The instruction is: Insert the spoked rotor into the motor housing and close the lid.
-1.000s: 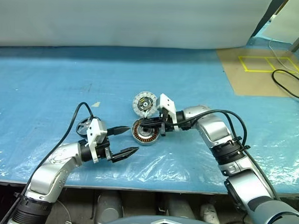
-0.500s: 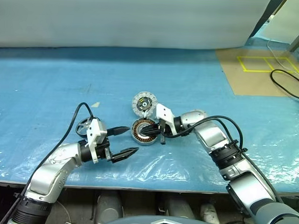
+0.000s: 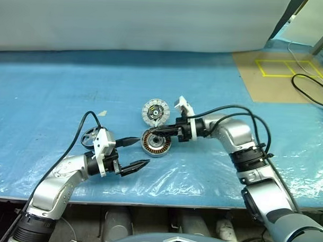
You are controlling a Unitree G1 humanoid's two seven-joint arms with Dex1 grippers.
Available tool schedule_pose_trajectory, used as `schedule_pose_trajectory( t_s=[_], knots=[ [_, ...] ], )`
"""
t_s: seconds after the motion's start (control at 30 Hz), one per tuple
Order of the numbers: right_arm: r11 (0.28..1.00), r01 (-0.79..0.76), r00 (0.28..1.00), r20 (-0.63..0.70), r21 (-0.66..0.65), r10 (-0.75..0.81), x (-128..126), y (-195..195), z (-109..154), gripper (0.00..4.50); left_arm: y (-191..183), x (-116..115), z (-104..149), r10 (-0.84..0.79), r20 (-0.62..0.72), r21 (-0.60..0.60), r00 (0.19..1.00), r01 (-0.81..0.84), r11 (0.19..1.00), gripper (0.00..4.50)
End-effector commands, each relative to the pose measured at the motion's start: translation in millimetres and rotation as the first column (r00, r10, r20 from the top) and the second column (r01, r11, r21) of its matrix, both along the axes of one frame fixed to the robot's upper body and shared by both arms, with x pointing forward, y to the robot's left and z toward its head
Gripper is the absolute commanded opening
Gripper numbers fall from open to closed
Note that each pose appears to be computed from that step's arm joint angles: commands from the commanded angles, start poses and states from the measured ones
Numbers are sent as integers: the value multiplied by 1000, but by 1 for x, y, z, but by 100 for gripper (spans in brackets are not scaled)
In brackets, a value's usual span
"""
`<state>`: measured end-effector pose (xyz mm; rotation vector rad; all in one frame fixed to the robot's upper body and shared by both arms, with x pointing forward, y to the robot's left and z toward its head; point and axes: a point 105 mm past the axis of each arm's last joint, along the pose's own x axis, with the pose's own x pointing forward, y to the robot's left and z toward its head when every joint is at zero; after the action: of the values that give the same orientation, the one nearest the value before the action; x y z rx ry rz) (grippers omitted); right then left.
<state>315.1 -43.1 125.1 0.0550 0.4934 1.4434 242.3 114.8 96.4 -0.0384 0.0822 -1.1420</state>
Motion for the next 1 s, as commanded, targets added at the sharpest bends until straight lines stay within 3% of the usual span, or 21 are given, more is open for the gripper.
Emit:
schedule_pose_trajectory(
  t_s=[0.03, 0.2, 0.4, 0.7, 0.87, 1.0],
  knots=[
    [999, -3, 999, 32, -52, 5, -3, -1, -11, 2, -2, 0, 5, -14, 27, 0, 1000, 14, 1000, 445],
    [992, 8, 995, 95, -129, 4, -4, 0, -30, 2, -3, 0, 6, -18, 27, 0, 999, 18, 1000, 445],
    [996, 35, 994, 110, -81, -26, 3, 5, -18, 2, 1, 3, 9, -1, 37, -2, 999, 1, 1000, 445],
    [998, -63, 983, 173, -30, 67, -19, -12, 26, 2, 33, -4, 37, 134, 44, -49, 990, -132, 990, 445],
    [999, -45, 978, 200, -27, 49, -18, -12, 30, 2, 54, -9, 45, 232, 29, -56, 972, -230, 972, 445],
    [999, -20, 977, 209, -34, 26, -14, -14, 25, 2, 87, -11, 48, 333, 67, 24, 941, -335, 942, 445]
  ],
)
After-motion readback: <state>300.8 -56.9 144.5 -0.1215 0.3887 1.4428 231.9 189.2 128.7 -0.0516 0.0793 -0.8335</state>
